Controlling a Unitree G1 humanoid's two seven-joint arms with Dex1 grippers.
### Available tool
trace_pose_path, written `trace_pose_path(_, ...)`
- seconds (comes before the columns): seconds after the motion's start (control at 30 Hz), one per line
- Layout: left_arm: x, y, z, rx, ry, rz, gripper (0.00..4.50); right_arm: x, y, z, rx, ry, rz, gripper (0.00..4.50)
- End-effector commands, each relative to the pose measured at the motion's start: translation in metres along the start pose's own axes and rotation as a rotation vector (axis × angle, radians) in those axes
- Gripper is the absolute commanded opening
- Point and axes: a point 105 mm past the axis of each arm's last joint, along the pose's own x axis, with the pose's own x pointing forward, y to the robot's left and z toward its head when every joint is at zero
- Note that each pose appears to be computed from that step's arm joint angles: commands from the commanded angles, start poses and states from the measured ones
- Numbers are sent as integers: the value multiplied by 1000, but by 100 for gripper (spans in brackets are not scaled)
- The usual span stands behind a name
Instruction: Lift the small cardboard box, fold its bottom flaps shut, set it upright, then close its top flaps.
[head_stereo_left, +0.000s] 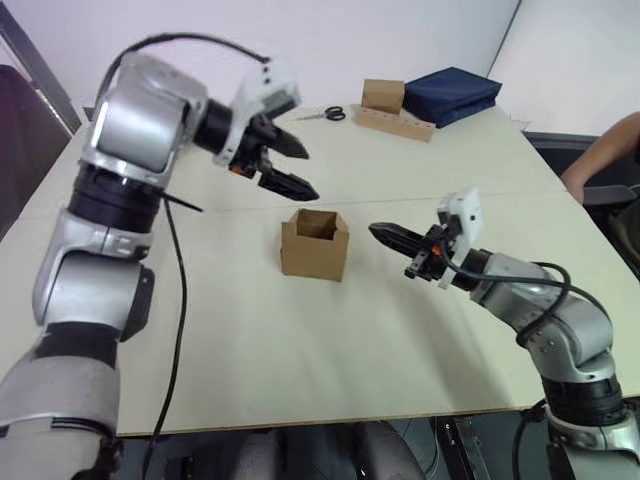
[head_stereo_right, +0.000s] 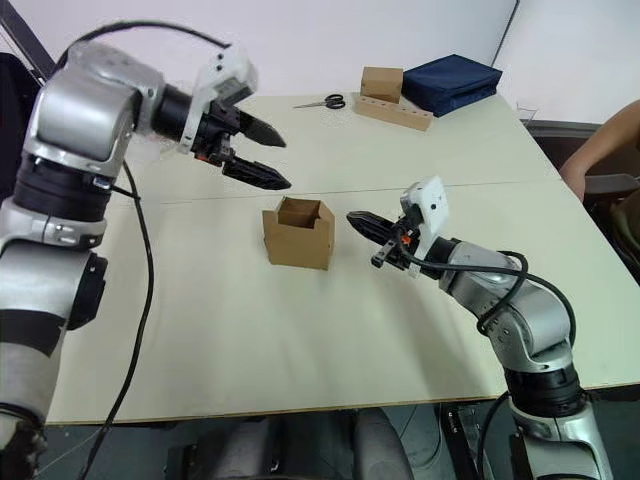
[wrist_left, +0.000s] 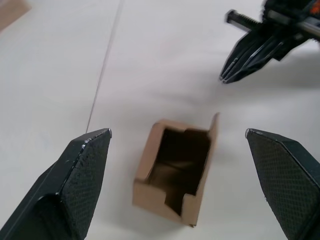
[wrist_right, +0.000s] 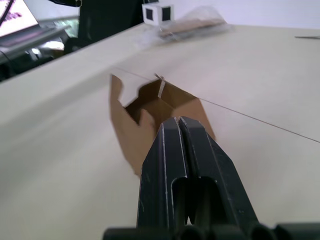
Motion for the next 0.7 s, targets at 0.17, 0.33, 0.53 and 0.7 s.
trace_pose_path(0.17,-14,29,-39,-82,-125,300,443,20,-17,-13,-90,47,-107,0)
trace_pose_path(0.33,-6,31,-75,-154,-160,378,443,28,-10,-27,-110,96,-108,0)
trace_pose_path(0.53,9,31,-116,-210,-112,450,443,34,-5,-43,-116,146,-118,0)
trace_pose_path(0.7,31,19,-142,-231,-109,454,443,38,-3,-55,-123,190,-129,0)
